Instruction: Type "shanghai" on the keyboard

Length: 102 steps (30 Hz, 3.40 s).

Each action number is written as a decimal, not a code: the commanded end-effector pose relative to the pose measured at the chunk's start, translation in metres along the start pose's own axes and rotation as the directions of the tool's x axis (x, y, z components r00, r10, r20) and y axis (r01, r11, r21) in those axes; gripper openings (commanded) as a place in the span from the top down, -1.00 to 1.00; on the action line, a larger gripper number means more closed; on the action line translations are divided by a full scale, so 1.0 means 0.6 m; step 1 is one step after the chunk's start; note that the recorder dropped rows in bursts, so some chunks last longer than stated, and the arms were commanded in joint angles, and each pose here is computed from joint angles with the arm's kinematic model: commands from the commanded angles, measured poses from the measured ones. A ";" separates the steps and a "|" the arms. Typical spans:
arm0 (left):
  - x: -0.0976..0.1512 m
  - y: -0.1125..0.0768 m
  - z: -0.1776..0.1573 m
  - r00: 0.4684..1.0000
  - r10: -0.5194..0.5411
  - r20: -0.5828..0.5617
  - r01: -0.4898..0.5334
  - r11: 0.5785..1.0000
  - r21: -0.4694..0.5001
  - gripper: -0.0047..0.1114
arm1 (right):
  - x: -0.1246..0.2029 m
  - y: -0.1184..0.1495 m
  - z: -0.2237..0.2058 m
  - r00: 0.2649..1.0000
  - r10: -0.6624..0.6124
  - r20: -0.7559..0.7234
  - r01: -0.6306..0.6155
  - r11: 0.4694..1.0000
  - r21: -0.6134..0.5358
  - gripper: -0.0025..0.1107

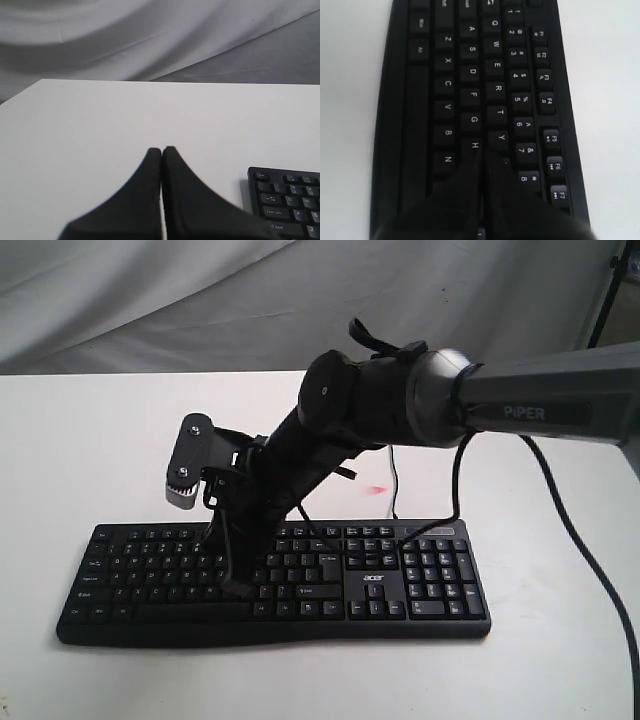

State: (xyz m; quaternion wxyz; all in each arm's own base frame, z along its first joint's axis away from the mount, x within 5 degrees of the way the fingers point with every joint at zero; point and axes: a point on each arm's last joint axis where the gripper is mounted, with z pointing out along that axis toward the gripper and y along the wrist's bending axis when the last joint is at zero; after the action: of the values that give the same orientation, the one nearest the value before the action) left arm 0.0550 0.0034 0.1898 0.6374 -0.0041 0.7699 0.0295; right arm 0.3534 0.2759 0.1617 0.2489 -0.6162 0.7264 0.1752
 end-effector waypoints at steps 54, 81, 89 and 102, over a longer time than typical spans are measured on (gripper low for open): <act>0.001 0.000 0.000 1.000 -0.001 0.009 0.001 1.000 0.004 0.91 | 0.044 -0.018 0.034 1.000 0.007 -0.012 -0.006 0.999 0.043 0.96; 0.001 0.000 0.000 1.000 -0.001 0.009 0.001 1.000 0.004 0.91 | 0.050 -0.016 0.044 1.000 -0.011 -0.019 0.011 1.000 0.022 0.96; 0.001 0.000 0.000 1.000 -0.001 0.009 0.001 1.000 0.004 0.91 | 0.063 -0.018 0.055 0.999 0.008 -0.033 -0.008 1.000 0.006 0.96; 0.001 0.000 0.000 1.000 -0.001 0.009 0.001 1.000 0.004 0.91 | 0.046 -0.020 0.031 1.000 -0.005 -0.005 0.005 0.999 0.033 0.96</act>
State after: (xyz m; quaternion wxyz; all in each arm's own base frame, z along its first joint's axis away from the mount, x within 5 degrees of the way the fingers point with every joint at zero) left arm 0.0550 0.0034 0.1898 0.6374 -0.0041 0.7699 0.0295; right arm 0.3636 0.2667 0.1217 0.2497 -0.6149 0.7300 0.1632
